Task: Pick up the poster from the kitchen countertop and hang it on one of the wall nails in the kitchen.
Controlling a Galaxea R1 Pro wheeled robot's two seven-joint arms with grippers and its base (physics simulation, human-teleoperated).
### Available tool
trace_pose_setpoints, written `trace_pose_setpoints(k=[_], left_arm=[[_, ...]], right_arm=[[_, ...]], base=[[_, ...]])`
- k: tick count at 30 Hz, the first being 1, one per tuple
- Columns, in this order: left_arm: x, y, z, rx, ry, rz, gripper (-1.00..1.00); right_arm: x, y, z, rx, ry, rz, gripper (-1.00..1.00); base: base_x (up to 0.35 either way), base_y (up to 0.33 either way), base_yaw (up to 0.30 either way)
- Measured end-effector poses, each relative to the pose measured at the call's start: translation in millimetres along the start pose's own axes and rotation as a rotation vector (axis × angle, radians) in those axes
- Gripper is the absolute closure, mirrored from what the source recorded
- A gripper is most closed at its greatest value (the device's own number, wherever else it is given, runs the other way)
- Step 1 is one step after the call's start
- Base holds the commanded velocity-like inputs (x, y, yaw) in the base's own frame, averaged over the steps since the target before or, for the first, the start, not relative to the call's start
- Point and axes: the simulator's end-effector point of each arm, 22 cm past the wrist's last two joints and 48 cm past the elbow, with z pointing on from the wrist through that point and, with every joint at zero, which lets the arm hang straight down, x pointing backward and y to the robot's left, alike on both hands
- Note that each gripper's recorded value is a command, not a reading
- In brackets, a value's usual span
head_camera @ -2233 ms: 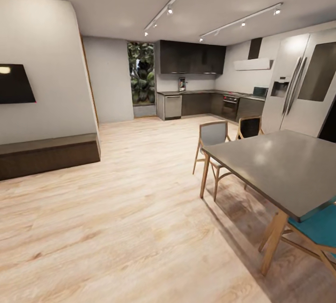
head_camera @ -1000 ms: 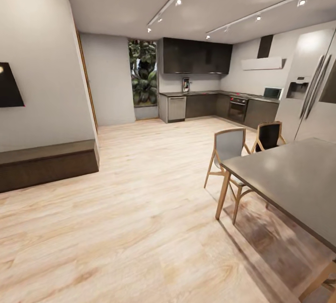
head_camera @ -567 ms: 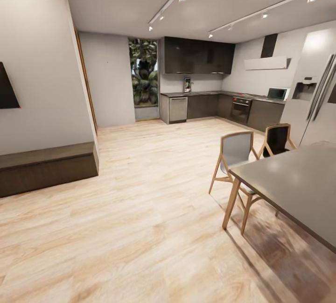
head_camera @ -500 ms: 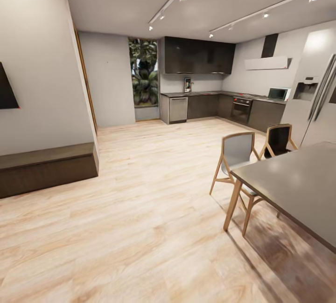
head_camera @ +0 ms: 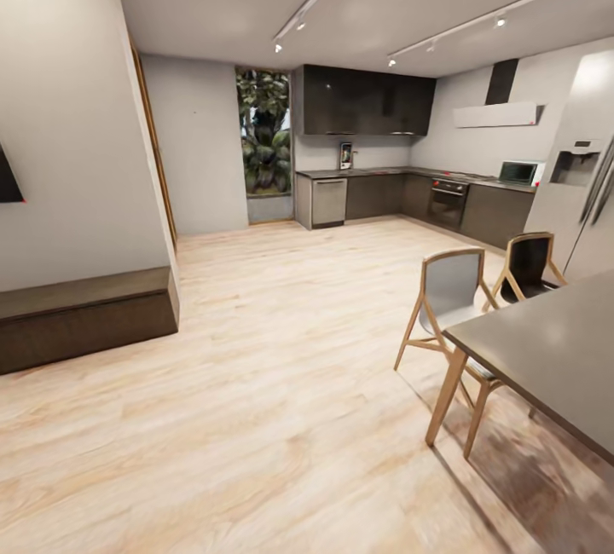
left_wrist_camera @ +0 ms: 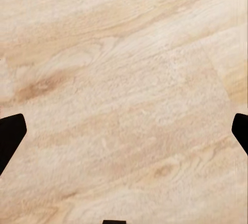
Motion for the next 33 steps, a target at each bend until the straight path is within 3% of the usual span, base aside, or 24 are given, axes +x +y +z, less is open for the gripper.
trace_pose_setpoints(k=[33], left_arm=[[-0.7,0.1,0.2,0.0,-0.001,0.0,-1.0]], right_arm=[[-0.7,0.0,0.2,0.0,-0.002,0.0,-1.0]], base=[[0.322,0.118,0.0]])
